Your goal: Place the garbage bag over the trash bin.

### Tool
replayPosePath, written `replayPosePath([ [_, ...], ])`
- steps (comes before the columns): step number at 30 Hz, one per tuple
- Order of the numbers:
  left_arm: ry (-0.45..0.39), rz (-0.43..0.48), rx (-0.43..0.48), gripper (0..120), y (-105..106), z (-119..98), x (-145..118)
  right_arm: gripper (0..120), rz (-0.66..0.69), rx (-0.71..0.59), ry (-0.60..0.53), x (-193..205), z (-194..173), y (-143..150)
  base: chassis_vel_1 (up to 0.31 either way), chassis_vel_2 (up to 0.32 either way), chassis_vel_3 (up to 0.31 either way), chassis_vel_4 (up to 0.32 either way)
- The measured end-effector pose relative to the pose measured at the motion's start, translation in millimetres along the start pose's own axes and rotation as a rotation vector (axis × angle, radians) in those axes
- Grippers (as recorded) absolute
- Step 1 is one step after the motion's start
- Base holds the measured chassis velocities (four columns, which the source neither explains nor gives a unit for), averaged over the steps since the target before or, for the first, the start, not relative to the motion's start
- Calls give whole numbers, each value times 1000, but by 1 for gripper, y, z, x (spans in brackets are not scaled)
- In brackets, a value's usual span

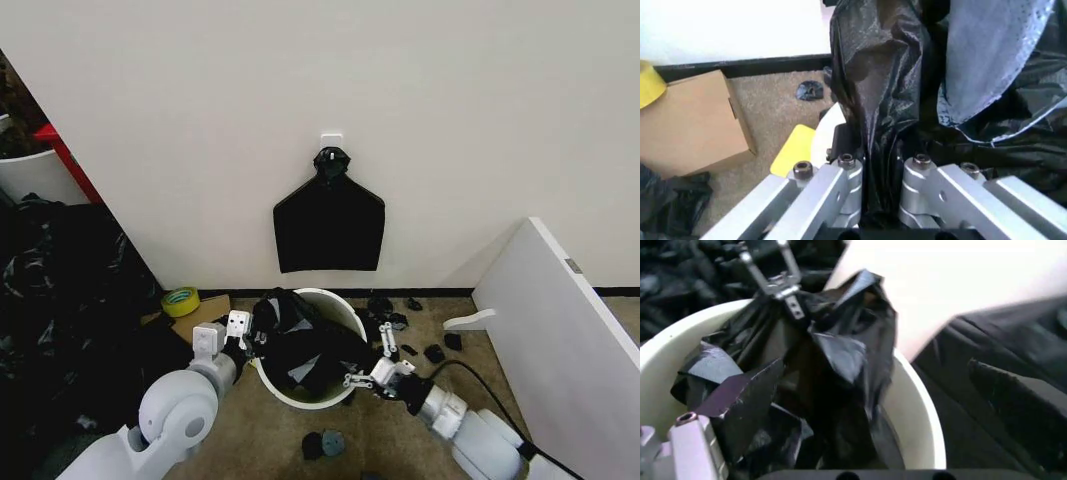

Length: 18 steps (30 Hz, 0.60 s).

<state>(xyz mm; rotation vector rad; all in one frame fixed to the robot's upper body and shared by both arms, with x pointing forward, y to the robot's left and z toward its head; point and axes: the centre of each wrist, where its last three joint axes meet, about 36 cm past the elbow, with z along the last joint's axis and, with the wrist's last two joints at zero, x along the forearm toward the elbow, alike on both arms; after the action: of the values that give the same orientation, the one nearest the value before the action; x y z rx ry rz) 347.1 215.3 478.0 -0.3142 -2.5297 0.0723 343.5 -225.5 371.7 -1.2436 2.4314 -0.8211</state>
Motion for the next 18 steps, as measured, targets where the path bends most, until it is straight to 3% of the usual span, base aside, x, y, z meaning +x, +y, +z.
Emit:
replayPosePath([
  [6, 6, -4, 5, 5, 1, 1, -5, 100, -33, 117, 17, -29, 0, -25, 0, 0, 0, 0],
  [9, 7, -4, 8, 5, 0, 1, -5, 93, -39, 161, 35, -37, 6, -35, 0, 0, 0, 0],
  [18, 7, -2, 18, 5, -3, -1, -5, 58, -89, 135, 107, -41, 13, -40, 0, 0, 0, 0],
])
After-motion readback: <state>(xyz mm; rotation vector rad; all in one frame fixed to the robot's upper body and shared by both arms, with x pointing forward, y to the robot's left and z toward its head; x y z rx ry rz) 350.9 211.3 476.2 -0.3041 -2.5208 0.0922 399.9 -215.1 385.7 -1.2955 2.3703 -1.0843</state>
